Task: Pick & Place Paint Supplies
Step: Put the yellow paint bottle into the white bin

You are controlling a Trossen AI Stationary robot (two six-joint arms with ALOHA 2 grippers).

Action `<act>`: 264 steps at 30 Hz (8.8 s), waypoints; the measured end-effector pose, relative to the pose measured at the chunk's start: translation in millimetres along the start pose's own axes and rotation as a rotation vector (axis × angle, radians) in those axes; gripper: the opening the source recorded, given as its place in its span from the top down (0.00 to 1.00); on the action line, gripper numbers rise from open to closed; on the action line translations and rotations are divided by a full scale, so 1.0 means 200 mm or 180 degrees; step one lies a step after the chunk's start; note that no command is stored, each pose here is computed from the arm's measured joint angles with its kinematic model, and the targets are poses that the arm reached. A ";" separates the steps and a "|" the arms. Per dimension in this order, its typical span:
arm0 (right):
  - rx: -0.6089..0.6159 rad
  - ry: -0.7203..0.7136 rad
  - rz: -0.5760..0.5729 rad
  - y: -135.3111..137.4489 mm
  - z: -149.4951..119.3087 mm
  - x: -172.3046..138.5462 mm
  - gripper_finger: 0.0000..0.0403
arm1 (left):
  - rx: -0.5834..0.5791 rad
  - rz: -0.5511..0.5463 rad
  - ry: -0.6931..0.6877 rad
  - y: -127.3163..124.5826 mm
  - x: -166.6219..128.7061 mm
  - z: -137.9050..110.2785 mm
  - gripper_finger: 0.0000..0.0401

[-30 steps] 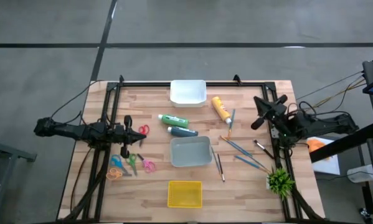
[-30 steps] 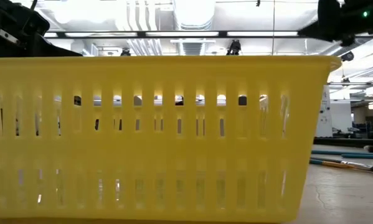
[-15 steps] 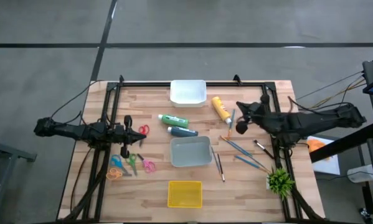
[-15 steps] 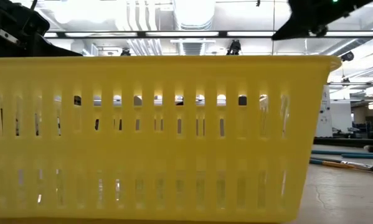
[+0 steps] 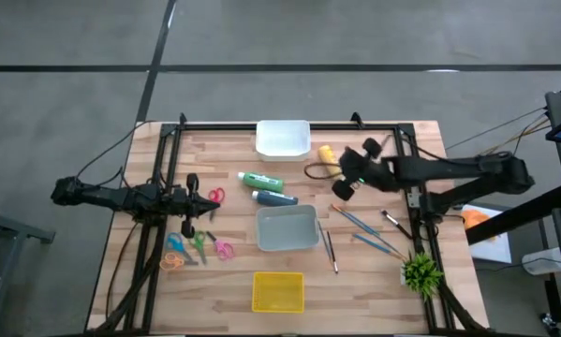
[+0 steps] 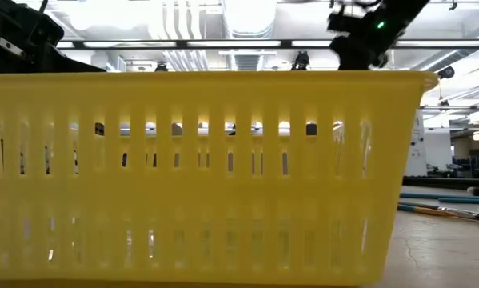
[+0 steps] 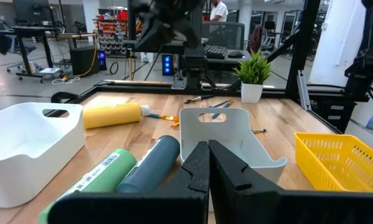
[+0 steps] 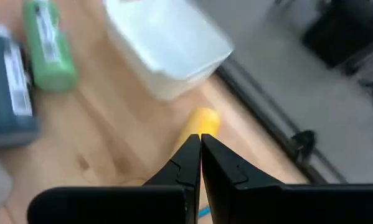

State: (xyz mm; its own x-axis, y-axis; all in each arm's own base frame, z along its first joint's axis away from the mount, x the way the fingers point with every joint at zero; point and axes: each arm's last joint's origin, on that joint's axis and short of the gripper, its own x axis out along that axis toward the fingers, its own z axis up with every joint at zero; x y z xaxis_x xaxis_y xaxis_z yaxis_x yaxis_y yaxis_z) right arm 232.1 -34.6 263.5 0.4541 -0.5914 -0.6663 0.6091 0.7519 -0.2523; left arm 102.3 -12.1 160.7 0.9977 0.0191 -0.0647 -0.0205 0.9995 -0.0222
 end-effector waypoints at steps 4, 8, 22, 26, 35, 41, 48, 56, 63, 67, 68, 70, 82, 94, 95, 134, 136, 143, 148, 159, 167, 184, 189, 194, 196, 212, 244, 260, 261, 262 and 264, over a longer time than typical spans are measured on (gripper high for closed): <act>0.0046 0.0602 0.0408 -0.03 0.01 0.17 0.97 | 0.0000 0.0002 0.0002 0.00 0.00 0.00 1.00; 0.0139 0.0915 0.0244 -0.08 0.00 0.32 0.97 | 0.0000 0.0000 0.0000 0.00 0.00 0.00 1.00; 0.0315 0.1093 0.0668 -0.09 0.03 0.42 0.97 | 0.0000 0.0001 0.0000 0.00 0.00 0.00 1.00; 0.0206 0.0893 0.1057 -0.04 0.06 0.41 0.97 | -0.0001 0.0000 0.0000 0.00 0.00 0.00 1.00; 0.0059 0.0545 0.0853 -0.06 0.11 0.43 0.97 | -0.0001 0.0000 0.0000 0.00 0.00 0.00 1.00; 0.0760 0.0619 0.0693 -0.09 0.11 0.44 0.91 | -0.0001 0.0001 0.0001 0.00 0.00 0.00 1.00; 0.0771 0.0559 0.0882 -0.13 0.13 0.48 0.59 | 0.0000 0.0001 0.0000 0.00 0.00 0.00 1.00; 0.0827 0.0595 0.0806 -0.18 0.12 0.50 0.40 | 0.0000 0.0000 0.0001 0.00 0.00 0.00 1.00; 0.0797 0.0797 0.0738 -0.21 0.09 0.51 0.39 | 0.0000 0.0001 0.0001 0.00 0.00 0.00 1.00; 0.0791 0.0891 0.0709 -0.20 0.04 0.53 0.39 | -0.0001 0.0001 0.0000 0.00 0.00 0.00 1.00; 0.0819 0.0900 0.0705 -0.20 0.03 0.54 0.39 | -0.0001 0.0000 0.0001 0.00 0.00 0.00 1.00; 0.0891 0.0938 0.0643 -0.19 0.02 0.56 0.39 | 0.0000 0.0000 0.0001 0.00 0.00 0.00 1.00; 0.0724 0.1160 0.0562 -0.20 -0.01 0.67 0.16 | -0.0001 0.0000 0.0000 0.00 0.00 0.00 1.00; 0.0757 0.1454 0.0535 -0.22 -0.08 0.81 0.10 | 0.0000 0.0001 0.0001 0.00 0.00 0.00 1.00; 0.0734 0.1460 0.0539 -0.22 -0.09 0.81 0.10 | 0.0000 0.0001 0.0001 0.00 0.00 0.00 1.00; 0.0608 0.0940 0.0580 -0.29 0.06 0.63 0.44 | -0.0001 0.0000 0.0000 0.00 0.00 0.00 1.00; 0.0566 0.0747 0.0543 -0.31 0.10 0.57 0.44 | 0.0000 0.0001 0.0000 0.00 0.00 0.00 1.00; -0.0317 0.0128 0.0589 -0.38 0.25 0.39 0.44 | 0.0000 0.0000 0.0000 0.00 0.00 0.00 1.00; -0.1018 -0.0150 0.0740 -0.38 0.38 0.39 0.44 | -0.0001 0.0001 0.0000 0.00 0.00 0.00 1.00; -0.1693 -0.0271 0.0954 -0.31 0.69 0.68 0.44 | 0.0000 0.0001 0.0000 0.00 0.00 0.00 1.00; -0.1861 -0.0192 0.1005 -0.27 0.78 0.84 0.44 | 0.0001 0.0001 0.0001 0.00 0.00 0.00 1.00; -0.2012 0.0058 0.1098 -0.20 0.66 1.17 0.44 | 0.0000 0.0000 0.0001 0.00 0.00 0.00 1.00; -0.1990 0.0146 0.1108 -0.19 0.61 1.27 0.44 | 0.0000 0.0001 0.0001 0.00 0.00 0.00 1.00; -0.1883 0.0159 0.1167 -0.20 0.60 1.29 0.44 | 0.0000 0.0001 0.0002 0.00 0.00 0.00 1.00; -0.1872 0.0153 0.1183 -0.21 0.60 1.28 0.44 | 0.0001 0.0001 0.0000 0.00 0.00 0.00 1.00; -0.1723 0.0206 0.1322 -0.21 0.59 1.29 0.44 | 0.0001 0.0001 0.0001 0.00 0.00 0.00 1.00; -0.1748 0.0397 0.1338 -0.25 0.46 1.35 0.44 | 0.0001 0.0001 0.0001 0.00 0.00 0.00 1.00; -0.1600 0.0489 0.1170 -0.25 0.45 1.36 0.44 | 0.0000 0.0001 0.0001 0.00 0.00 0.00 1.00; -0.1608 0.0487 0.1171 -0.25 0.45 1.36 0.44 | -0.0001 0.0001 0.0001 0.00 0.00 0.00 1.00; -0.1630 0.0485 0.1174 -0.25 0.45 1.36 0.44 | 0.0000 0.0000 -0.0001 0.00 0.00 0.00 1.00; -0.1672 0.0477 0.1183 -0.25 0.45 1.35 0.44 | 0.0000 0.0000 0.0000 0.00 0.00 0.00 1.00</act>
State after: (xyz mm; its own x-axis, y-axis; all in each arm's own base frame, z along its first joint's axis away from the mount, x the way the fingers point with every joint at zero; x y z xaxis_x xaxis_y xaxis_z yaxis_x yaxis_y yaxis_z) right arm 383.6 -259.2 159.5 0.4544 -0.2468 -0.8560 0.0138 0.9627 -0.2702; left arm 102.3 -12.1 160.8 0.9977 0.0191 -0.0646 -0.0205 0.9995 -0.0220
